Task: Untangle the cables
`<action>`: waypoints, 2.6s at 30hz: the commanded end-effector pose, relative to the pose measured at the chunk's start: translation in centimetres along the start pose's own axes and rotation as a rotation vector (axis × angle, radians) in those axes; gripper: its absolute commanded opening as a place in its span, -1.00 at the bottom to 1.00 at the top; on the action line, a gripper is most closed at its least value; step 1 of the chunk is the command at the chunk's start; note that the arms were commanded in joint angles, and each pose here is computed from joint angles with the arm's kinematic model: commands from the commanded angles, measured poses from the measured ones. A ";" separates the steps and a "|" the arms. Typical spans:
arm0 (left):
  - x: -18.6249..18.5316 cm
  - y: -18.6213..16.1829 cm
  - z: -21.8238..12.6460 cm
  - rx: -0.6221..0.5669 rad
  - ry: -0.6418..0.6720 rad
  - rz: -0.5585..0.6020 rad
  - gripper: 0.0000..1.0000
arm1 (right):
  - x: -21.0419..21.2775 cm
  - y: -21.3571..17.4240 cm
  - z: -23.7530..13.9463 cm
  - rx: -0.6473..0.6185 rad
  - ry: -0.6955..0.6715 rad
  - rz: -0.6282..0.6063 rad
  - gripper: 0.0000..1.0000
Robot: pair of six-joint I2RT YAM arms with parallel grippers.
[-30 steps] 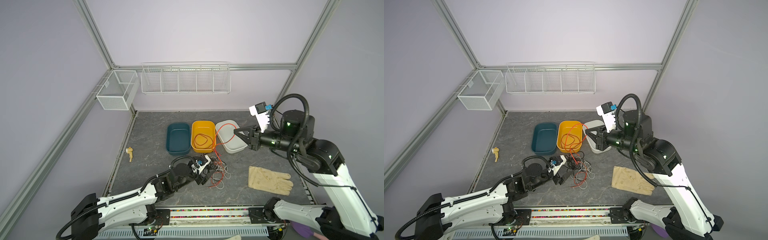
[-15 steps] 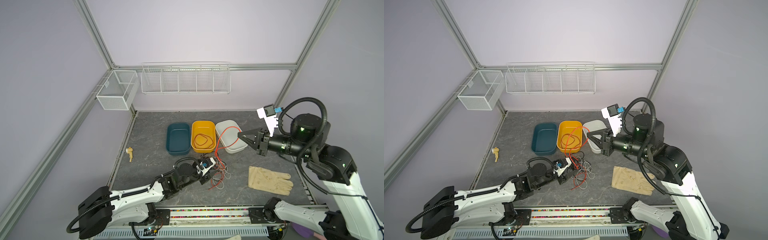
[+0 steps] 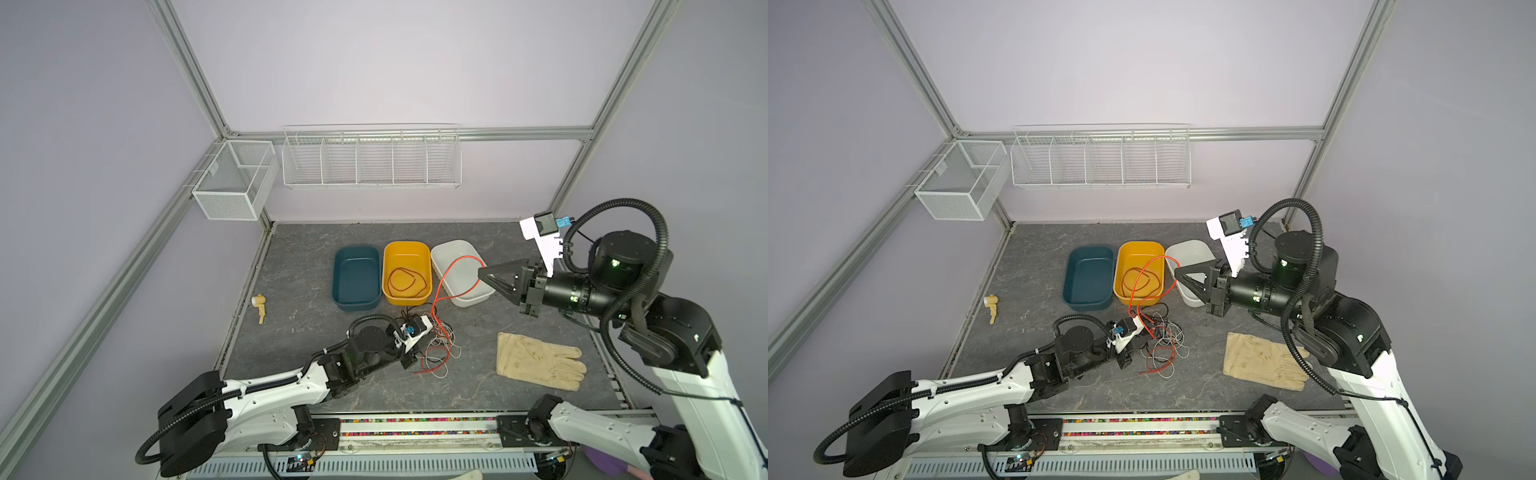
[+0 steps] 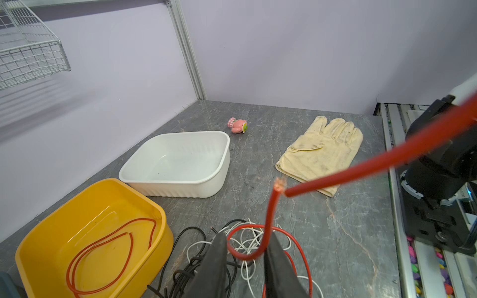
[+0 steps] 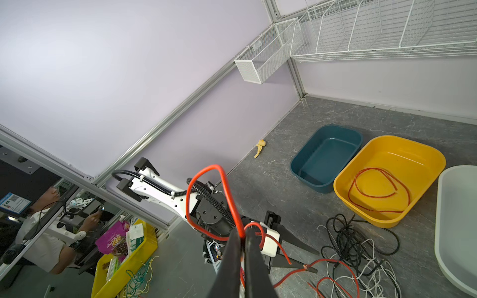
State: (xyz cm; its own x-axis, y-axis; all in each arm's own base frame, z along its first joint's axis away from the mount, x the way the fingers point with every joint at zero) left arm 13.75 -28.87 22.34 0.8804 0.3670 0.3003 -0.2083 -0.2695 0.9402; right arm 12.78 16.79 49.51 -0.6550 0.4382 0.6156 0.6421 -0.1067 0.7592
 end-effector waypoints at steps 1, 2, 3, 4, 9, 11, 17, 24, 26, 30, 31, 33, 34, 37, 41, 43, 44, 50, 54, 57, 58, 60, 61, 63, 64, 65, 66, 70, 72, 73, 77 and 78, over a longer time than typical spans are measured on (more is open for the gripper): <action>0.1 1.0 -0.4 -0.048 0.007 0.005 -0.57 | 0.6 0.1 -0.1 -0.013 0.043 0.002 -0.87; 0.1 1.0 -0.5 -0.049 0.007 0.005 -0.58 | 0.6 0.1 -0.1 -0.013 0.045 0.004 -0.87; 0.1 1.0 -0.6 -0.049 0.008 0.006 -0.59 | 0.6 0.1 -0.1 -0.015 0.047 0.005 -0.87; 0.1 1.0 -0.6 -0.053 0.010 0.004 -0.61 | 0.6 0.1 -0.1 -0.012 0.048 0.007 -0.87; 0.0 1.0 -1.0 -0.061 0.001 0.002 -0.76 | 0.5 0.0 0.0 -0.015 0.047 0.011 -0.88; 0.0 1.0 -1.1 -0.061 0.001 0.001 -0.78 | 0.5 0.0 0.0 -0.018 0.047 0.013 -0.87; -0.1 0.7 -1.8 -0.024 -0.012 0.019 -0.95 | 0.4 0.1 -0.2 -0.032 0.037 0.009 -0.87; 0.5 0.7 -2.6 0.022 0.032 0.002 -1.00 | -0.2 0.6 -0.7 -0.094 -0.032 -0.004 -0.87; 0.6 0.8 -3.0 0.043 0.028 -0.002 -1.00 | -0.6 0.9 -1.0 -0.126 -0.077 -0.014 -0.87; 0.8 1.1 -4.1 0.110 0.017 0.010 -1.00 | -1.9 1.4 -0.6 -0.148 -0.167 -0.032 -0.88; 0.9 1.2 -4.4 0.126 0.018 0.014 -1.00 | -2.4 1.4 -0.3 -0.144 -0.190 -0.034 -0.87; 1.2 1.3 -5.4 0.153 0.030 0.033 -1.00 | -3.4 1.5 0.7 -0.125 -0.231 -0.035 -0.87; 1.4 1.2 -5.8 0.161 0.040 0.041 -1.00 | -3.9 1.6 1.1 -0.121 -0.249 -0.034 -0.88; 1.9 1.0 -7.1 0.188 0.086 0.082 -1.00 | -5.5 1.7 2.8 -0.105 -0.305 -0.036 -0.87; 2.7 0.5 -8.4 0.197 0.163 0.167 -1.00 | -7.9 2.3 5.4 -0.087 -0.388 -0.038 -0.87; 3.0 0.3 -8.6 0.181 0.202 0.208 -1.00 | -9.1 2.7 6.8 -0.080 -0.422 -0.037 -0.87; 3.2 0.1 -8.7 0.173 0.227 0.226 -1.00 | -9.9 2.9 7.6 -0.075 -0.437 -0.032 -0.87; 3.9 -1.8 -8.8 0.179 0.342 0.273 -1.00 | -13.9 3.5 13.1 -0.014 -0.499 -0.011 -0.87; 4.3 -2.1 -9.6 0.160 0.404 0.291 -1.00 | -16.6 3.6 16.7 0.026 -0.547 -0.008 -0.87; 4.6 -2.0 -10.4 0.131 0.443 0.271 -1.00 | -18.9 3.5 19.0 0.042 -0.590 -0.015 -0.87; 4.7 -2.1 -10.5 0.126 0.447 0.262 -1.00 | -19.7 3.5 19.7 0.049 -0.608 -0.016 -0.87; 4.5 -2.3 -10.5 0.127 0.436 0.255 -1.00 | -21.2 3.2 21.3 0.073 -0.634 -0.013 -0.87; 4.5 -2.5 -10.3 0.139 0.432 0.260 -1.00 | -21.9 3.1 22.1 0.083 -0.643 -0.011 -0.87; 4.6 -2.7 -10.0 0.158 0.435 0.268 -1.00 | -23.4 2.7 23.4 0.101 -0.667 -0.005 -0.88; 4.6 -2.7 -9.8 0.164 0.438 0.267 -1.00 | -23.9 2.5 24.0 0.106 -0.675 0.000 -0.87; 4.6 -2.8 -9.7 0.170 0.439 0.262 -1.00 | -24.6 2.4 24.7 0.111 -0.683 0.004 -0.87; 4.7 -2.7 -9.5 0.171 0.441 0.253 -1.00 | -25.1 2.2 25.3 0.117 -0.685 0.006 -0.88; 5.1 -2.8 -9.0 0.184 0.450 0.214 -1.00 | -27.2 1.3 27.2 0.138 -0.711 0.012 -0.87; 5.1 -2.9 -8.7 0.200 0.448 0.214 -1.00 | -27.9 0.8 27.8 0.153 -0.720 0.015 -0.87; 5.1 -3.0 -8.6 0.205 0.444 0.213 -1.00 | -28.3 0.4 28.1 0.164 -0.724 0.020 -0.88; 4.9 -3.2 -8.4 0.210 0.427 0.215 -1.00 | -29.9 -1.4 28.8 0.205 -0.745 0.046 -0.87; 4.8 -3.3 -8.3 0.212 0.423 0.216 -1.00 | -30.3 -2.0 28.9 0.217 -0.755 0.053 -0.88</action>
State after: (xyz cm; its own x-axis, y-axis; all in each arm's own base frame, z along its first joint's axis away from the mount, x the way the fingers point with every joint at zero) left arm 14.96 -18.53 20.43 0.5769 0.5666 0.5883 -0.2240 -0.5829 0.7810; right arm 42.43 29.73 23.76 -0.2393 0.9276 0.2869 0.7852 0.0111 0.6192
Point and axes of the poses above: each gripper's point midway between its finger pads, its own z axis out along the fingers, its own x axis along the line the jaws close on, y = z × x, the point moved 6 cm from there along -z, back along the fingers, and after that the axes turned 8 degrees about z, right-handed, at the moved point
